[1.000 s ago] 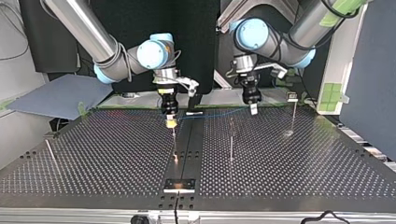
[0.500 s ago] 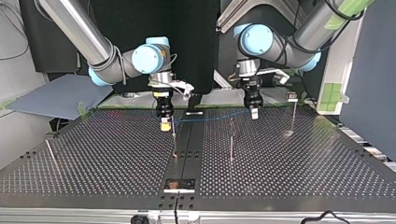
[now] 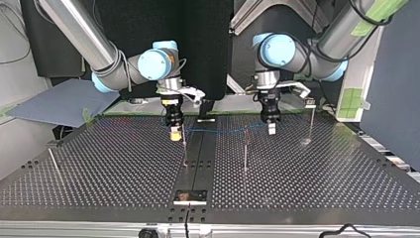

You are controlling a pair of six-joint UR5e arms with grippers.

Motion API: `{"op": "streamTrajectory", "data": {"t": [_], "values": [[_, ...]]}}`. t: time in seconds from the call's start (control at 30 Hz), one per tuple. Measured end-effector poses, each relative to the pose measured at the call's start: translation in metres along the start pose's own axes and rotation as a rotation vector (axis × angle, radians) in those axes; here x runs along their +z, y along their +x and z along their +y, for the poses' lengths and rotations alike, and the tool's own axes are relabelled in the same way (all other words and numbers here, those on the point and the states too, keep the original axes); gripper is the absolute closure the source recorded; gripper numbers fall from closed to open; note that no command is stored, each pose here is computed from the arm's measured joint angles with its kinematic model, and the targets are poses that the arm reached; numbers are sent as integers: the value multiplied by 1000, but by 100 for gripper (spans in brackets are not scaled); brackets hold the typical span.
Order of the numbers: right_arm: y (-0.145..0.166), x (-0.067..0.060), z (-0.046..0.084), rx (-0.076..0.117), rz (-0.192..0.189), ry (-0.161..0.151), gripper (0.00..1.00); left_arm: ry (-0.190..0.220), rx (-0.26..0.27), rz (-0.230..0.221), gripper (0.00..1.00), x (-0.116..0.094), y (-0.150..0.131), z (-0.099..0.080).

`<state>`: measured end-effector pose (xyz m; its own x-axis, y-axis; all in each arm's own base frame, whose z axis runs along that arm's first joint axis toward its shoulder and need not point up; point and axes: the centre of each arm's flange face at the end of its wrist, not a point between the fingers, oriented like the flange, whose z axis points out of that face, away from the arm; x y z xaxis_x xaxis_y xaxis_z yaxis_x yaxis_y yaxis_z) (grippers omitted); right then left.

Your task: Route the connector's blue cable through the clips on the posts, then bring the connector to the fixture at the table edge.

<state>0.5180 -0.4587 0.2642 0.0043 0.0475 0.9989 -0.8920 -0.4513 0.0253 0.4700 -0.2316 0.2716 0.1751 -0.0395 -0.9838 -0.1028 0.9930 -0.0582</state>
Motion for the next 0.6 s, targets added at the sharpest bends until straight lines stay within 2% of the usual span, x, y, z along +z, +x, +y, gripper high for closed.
{"op": "streamTrajectory", "data": {"t": [0.37, 0.6], "values": [[0, 1, 1, 2, 1, -1, 88, -1, -3, 1, 100, 10, 0, 10], [0, 2, 4, 4, 3, -5, 88, 10, -3, 15, 100, 20, 9, 12]]}}
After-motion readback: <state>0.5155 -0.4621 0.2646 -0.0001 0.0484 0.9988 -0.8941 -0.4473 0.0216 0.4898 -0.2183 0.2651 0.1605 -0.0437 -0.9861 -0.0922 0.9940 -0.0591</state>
